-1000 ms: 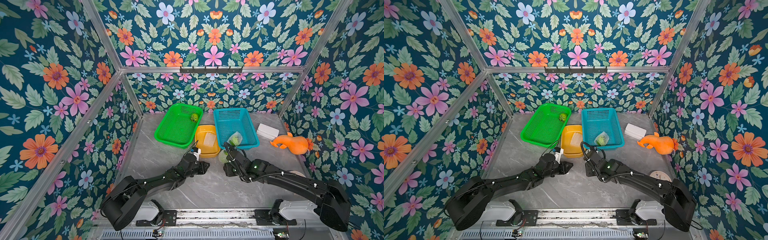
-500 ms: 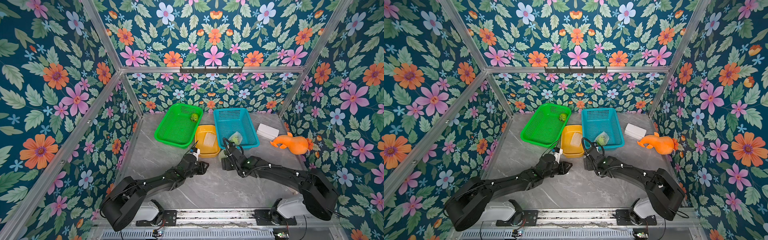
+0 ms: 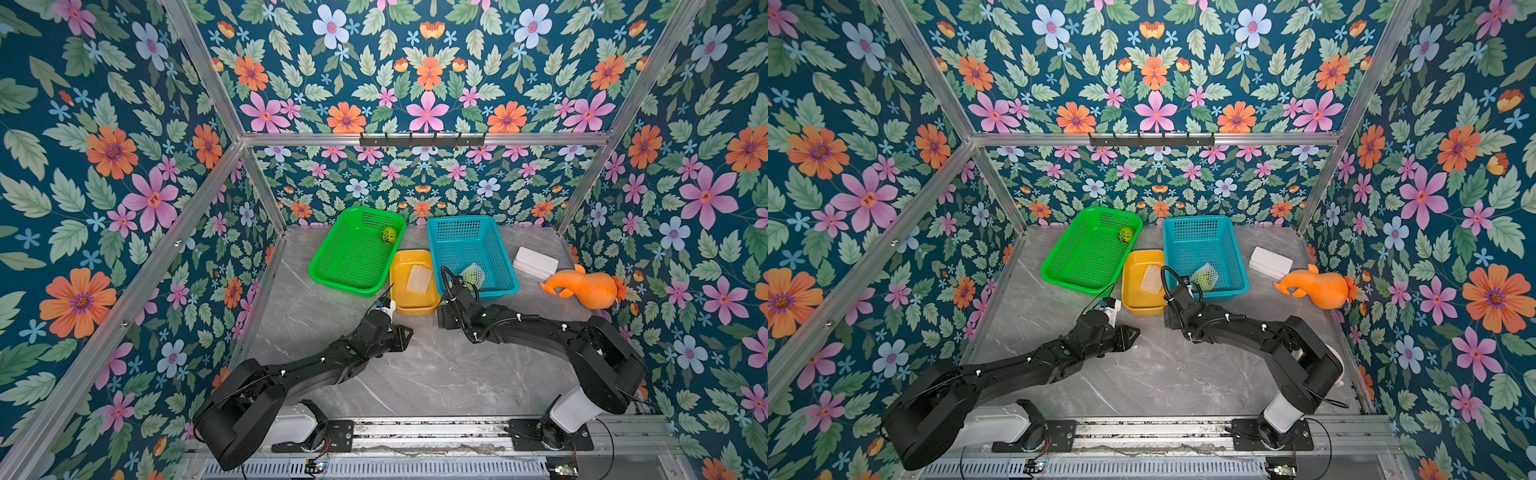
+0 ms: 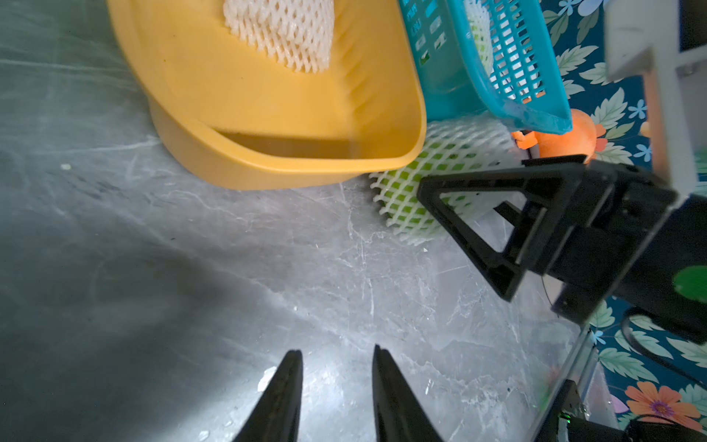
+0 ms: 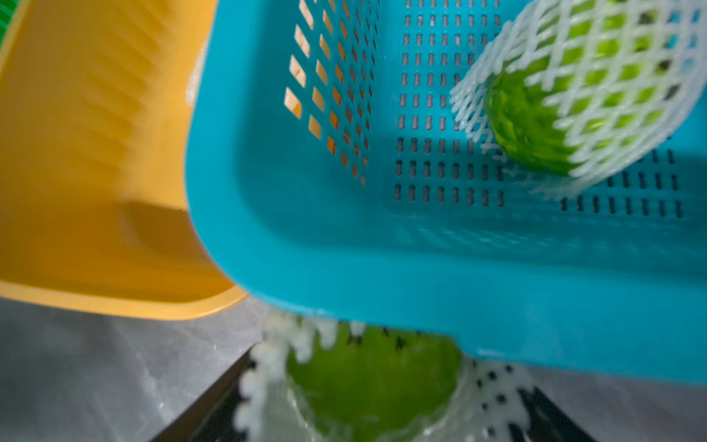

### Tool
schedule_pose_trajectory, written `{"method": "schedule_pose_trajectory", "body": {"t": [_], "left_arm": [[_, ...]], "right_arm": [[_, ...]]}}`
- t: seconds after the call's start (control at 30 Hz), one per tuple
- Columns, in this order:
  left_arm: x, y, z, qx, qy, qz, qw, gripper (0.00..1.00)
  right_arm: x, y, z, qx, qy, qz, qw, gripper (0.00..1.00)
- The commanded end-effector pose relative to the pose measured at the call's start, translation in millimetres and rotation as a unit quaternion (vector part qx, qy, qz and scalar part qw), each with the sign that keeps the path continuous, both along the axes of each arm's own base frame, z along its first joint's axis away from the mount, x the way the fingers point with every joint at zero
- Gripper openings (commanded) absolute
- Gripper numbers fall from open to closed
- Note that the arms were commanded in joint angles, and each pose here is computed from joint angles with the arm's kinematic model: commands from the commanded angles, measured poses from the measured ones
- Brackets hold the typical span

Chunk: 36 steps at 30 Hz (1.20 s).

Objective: Sleeve custard apples in foam nets
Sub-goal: Pick up the custard apple from the center of the board.

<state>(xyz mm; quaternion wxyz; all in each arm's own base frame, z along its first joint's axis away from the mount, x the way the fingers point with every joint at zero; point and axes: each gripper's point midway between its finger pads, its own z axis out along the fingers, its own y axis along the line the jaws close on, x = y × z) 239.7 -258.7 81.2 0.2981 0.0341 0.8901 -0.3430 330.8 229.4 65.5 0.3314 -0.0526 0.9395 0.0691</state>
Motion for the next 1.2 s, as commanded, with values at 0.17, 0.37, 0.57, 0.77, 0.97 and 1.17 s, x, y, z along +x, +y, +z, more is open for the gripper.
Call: {"method": "schedule_pose_trajectory", "body": {"t": [0.17,0.37,0.57,0.77,0.97,1.17], "left_arm": [[1.3,1.5,0.6,0.009,-0.006,-0.002,1.0,0.36],[1.3,2.4,0.0,0.011,-0.006,-0.001,1.0,0.35],[1.5,1.8,1.3,0.009,-0.006,-0.002,1.0,0.35],[1.3,2.6,2.7,0.008,-0.008,0.0,1.0,0.34],[2.0,3.4,3.5,0.008,-0.01,0.002,1.0,0.34],[2.2,4.5,4.2,0.009,-0.012,0.004,1.0,0.33]], "right_arm": [[10.6,1.8,-14.9,-0.011,-0.002,-0.011,1.0,0.84],[12.8,2.2,-18.1,-0.01,0.0,-0.009,1.0,0.84],[13.9,4.9,-22.1,-0.009,0.006,-0.006,1.0,0.92],[15.4,5.1,-21.5,-0.009,0.003,-0.006,1.0,0.93],[17.5,5.7,-22.4,-0.014,0.001,-0.004,1.0,0.77],[11.2,9.5,-6.5,0.007,0.002,0.008,1.0,0.72]]}}
